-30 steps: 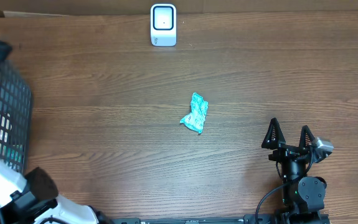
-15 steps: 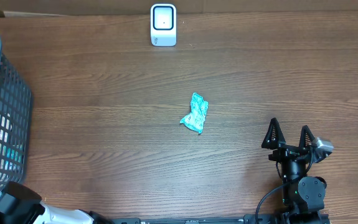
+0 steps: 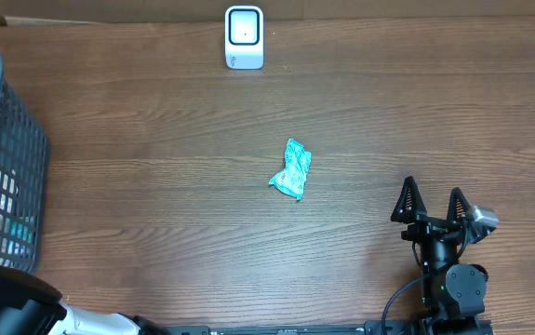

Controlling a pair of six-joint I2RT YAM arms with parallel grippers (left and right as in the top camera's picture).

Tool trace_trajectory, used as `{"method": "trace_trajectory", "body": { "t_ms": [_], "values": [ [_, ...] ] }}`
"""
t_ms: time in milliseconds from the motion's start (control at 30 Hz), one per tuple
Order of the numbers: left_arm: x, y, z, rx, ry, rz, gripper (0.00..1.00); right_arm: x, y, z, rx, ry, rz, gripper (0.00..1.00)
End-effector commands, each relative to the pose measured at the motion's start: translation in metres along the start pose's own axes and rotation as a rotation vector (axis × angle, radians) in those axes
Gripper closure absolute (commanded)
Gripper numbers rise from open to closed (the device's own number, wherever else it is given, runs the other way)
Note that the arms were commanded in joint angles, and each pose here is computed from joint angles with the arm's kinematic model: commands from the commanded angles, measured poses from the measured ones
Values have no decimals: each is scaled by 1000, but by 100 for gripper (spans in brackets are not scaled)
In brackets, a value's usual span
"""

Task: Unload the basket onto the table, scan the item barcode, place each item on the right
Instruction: 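Return the left gripper into the basket and grasp a second teal packet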

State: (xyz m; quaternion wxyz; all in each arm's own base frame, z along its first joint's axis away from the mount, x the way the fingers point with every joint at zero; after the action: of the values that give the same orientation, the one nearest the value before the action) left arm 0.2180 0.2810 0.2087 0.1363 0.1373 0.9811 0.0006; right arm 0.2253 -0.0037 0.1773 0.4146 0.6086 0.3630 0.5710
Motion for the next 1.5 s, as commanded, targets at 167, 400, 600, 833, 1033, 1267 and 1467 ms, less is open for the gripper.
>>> {"method": "trace_trajectory", "body": {
  "t_ms": [167,400,600,833,1033,1267,1467],
  "values": [
    [13,-9,33,66,-17,1,13,-1,-1,0,-8,-3,-6,0],
    [18,-9,49,66,-15,115,16,-1,-1,0,-8,-3,-6,0],
    [43,-13,79,71,89,196,28,-1,-1,0,-8,-3,-6,0],
    [53,-15,108,57,95,214,28,-1,-1,0,-8,-3,-6,0],
    [58,-17,126,40,94,217,28,-1,-1,0,-8,-3,-6,0],
    [62,-20,139,30,86,218,43,-1,-1,0,-8,-3,-6,0],
    [60,-19,139,23,80,212,96,-1,-1,0,-8,-3,-6,0]
  ]
}}
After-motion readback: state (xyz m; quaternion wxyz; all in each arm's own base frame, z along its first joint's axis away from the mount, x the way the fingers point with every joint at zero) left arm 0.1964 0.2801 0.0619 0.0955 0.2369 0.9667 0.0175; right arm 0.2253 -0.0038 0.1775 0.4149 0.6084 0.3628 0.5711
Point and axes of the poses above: each gripper's point midway between its finger pads, its own z axis out along the fingers, its own x axis along the line the jaws close on, y = z × x, the point moved 2 cm from there along -z, back along the fingers
